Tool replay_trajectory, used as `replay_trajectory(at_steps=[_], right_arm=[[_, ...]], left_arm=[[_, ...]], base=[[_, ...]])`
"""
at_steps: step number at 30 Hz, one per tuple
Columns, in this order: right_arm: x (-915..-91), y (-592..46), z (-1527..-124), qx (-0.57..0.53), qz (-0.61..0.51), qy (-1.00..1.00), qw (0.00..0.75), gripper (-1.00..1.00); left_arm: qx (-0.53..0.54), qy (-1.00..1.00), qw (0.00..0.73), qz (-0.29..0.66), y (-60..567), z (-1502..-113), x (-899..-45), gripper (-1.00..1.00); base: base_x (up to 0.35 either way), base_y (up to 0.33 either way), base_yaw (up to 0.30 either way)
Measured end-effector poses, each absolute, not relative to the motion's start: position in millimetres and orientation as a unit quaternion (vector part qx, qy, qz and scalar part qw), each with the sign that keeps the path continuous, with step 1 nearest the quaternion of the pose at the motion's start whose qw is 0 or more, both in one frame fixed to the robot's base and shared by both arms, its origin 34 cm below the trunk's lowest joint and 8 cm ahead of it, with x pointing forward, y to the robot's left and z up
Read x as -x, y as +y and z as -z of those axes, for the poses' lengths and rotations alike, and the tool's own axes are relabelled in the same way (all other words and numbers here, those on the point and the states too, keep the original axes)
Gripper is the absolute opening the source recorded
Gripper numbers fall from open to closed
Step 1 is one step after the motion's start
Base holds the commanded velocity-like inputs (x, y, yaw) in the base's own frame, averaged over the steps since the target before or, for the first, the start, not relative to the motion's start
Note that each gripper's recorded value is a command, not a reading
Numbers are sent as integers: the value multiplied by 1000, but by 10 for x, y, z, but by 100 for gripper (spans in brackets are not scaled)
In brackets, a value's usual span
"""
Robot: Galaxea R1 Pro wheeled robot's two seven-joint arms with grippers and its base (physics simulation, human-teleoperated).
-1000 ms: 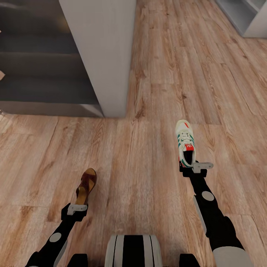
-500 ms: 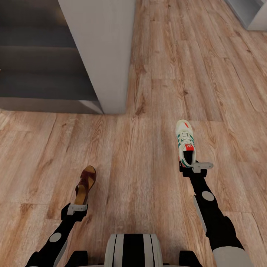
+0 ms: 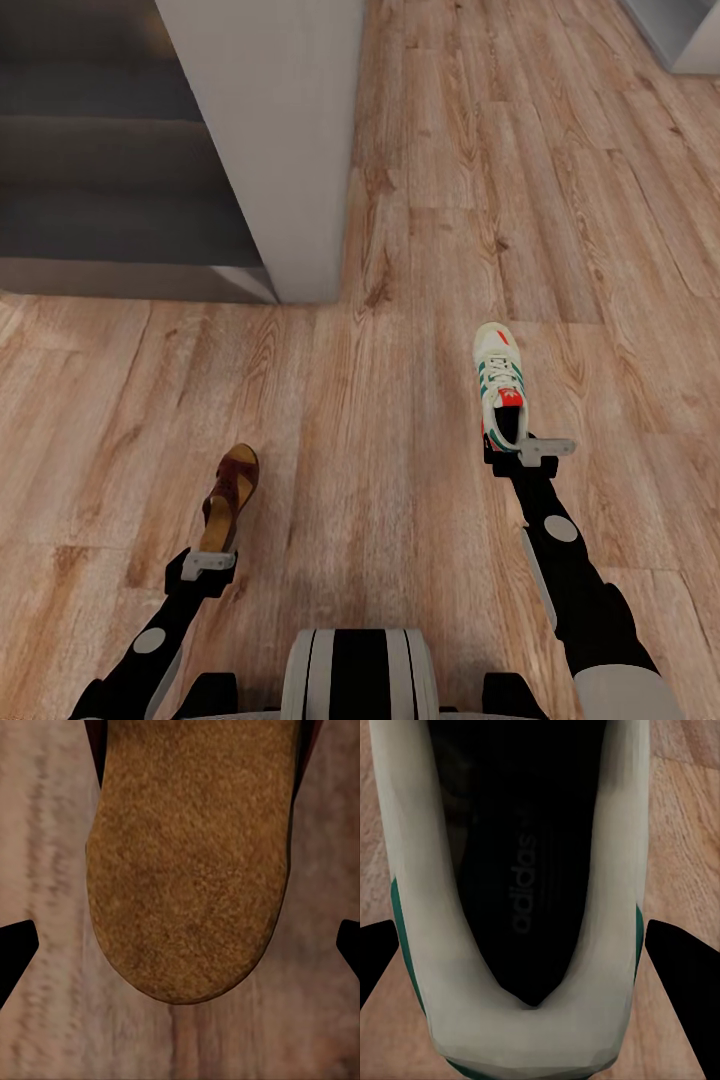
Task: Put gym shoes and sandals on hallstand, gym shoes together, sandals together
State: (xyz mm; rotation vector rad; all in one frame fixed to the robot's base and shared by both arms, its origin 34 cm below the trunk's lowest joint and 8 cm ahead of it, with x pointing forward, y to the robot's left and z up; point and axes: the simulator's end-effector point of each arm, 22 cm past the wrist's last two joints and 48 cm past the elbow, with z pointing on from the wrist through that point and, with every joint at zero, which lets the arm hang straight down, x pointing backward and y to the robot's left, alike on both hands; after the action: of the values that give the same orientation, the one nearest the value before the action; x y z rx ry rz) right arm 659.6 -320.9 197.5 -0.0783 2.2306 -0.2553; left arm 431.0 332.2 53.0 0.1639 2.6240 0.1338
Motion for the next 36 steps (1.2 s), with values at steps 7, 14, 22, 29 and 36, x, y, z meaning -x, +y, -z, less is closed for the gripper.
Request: replay_trajectory(at_steps=[7, 14, 22, 29, 36], right_arm=[[-6596, -3209, -1975, 31, 102, 895, 433, -100], [-6596, -3209, -1976, 31, 102, 895, 433, -100], [-6596, -3209, -1975, 31, 102, 895, 433, -100], [-6597, -3209, -1976, 31, 102, 895, 433, -100], [-6596, -3209, -1975, 31, 102, 895, 433, -100]], left_arm=[[-60, 965, 252, -49, 3322, -529, -4310, 100], [-60, 965, 252, -50, 3327, -531, -4317, 100], [-60, 965, 252, -49, 3320, -530, -4317, 100], [-59, 965, 252, -49, 3320, -531, -4319, 100], [-59, 965, 252, -49, 3320, -530, -4318, 100]], base=[[0, 0, 0], [62, 0, 0], [8, 0, 0], [36, 0, 0], [26, 0, 0]])
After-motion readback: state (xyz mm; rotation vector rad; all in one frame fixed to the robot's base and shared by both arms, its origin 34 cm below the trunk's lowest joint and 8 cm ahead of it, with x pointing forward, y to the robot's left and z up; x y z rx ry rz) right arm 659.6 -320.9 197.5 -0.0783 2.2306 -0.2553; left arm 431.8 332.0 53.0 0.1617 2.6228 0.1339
